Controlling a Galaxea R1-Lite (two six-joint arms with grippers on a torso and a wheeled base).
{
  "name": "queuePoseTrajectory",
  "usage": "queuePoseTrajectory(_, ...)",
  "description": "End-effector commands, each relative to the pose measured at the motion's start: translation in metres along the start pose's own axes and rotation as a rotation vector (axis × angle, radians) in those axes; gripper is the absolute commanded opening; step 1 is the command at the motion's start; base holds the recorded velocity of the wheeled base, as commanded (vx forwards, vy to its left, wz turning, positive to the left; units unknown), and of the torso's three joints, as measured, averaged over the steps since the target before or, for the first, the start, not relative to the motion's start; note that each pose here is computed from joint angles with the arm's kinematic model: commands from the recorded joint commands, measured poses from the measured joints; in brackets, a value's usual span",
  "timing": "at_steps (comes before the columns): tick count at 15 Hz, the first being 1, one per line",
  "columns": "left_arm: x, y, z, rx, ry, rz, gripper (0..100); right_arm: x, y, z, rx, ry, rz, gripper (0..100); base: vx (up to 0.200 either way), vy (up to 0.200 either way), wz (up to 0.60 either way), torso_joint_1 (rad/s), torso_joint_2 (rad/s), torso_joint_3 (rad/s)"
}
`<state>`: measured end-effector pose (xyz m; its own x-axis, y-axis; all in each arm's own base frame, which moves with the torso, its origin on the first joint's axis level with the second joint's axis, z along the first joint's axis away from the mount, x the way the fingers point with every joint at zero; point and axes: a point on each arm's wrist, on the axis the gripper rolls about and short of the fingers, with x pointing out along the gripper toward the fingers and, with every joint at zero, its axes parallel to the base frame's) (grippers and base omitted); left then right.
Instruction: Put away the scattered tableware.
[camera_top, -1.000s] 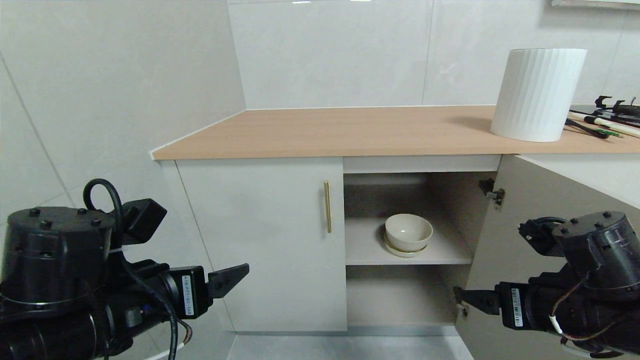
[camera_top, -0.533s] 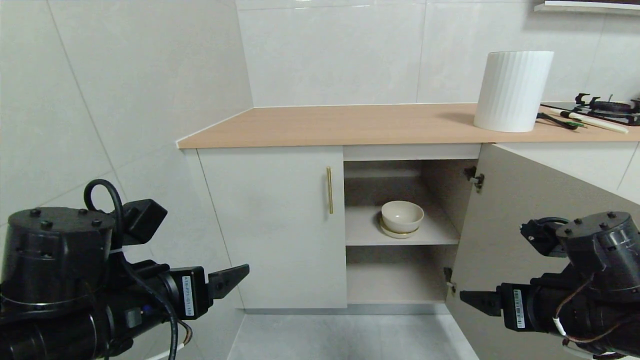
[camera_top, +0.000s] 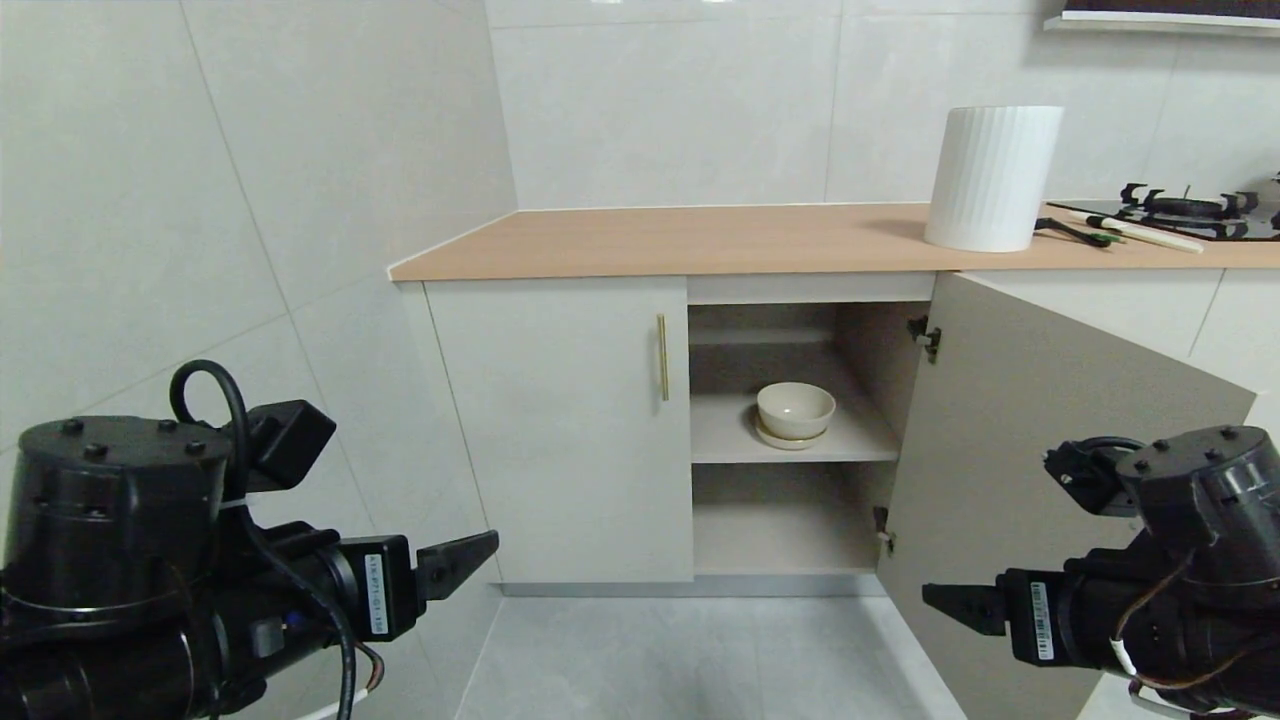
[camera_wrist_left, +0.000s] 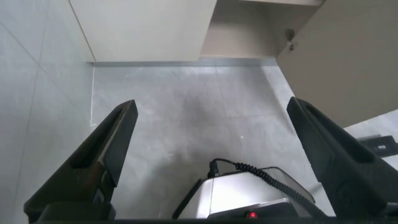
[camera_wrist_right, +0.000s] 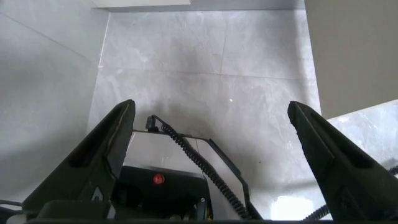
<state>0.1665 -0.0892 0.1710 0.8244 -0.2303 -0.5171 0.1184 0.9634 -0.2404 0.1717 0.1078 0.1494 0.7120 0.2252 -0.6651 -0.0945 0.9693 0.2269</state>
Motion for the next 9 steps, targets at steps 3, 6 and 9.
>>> queuePoseTrajectory(3, 0.000, 0.000, 0.000, 0.001, 0.001, 0.000, 100, -0.007, -0.001, 0.001, -0.007, -0.018, 0.011, 100, 0.000, 0.000, 0.00, 0.000, 0.00, 0.000)
queuePoseTrajectory(6, 0.001, 0.000, 0.000, 0.001, 0.003, 0.001, 100, -0.019, -0.005, -0.001, -0.040, -0.014, 0.008, 100, 0.000, 0.000, 0.00, 0.000, 0.00, 0.000)
queuePoseTrajectory(9, 0.001, 0.000, 0.000, 0.002, 0.002, 0.002, 100, -0.040, -0.012, -0.005, -0.110, -0.003, 0.008, 100, 0.000, -0.067, 0.00, 0.001, 0.00, -0.001)
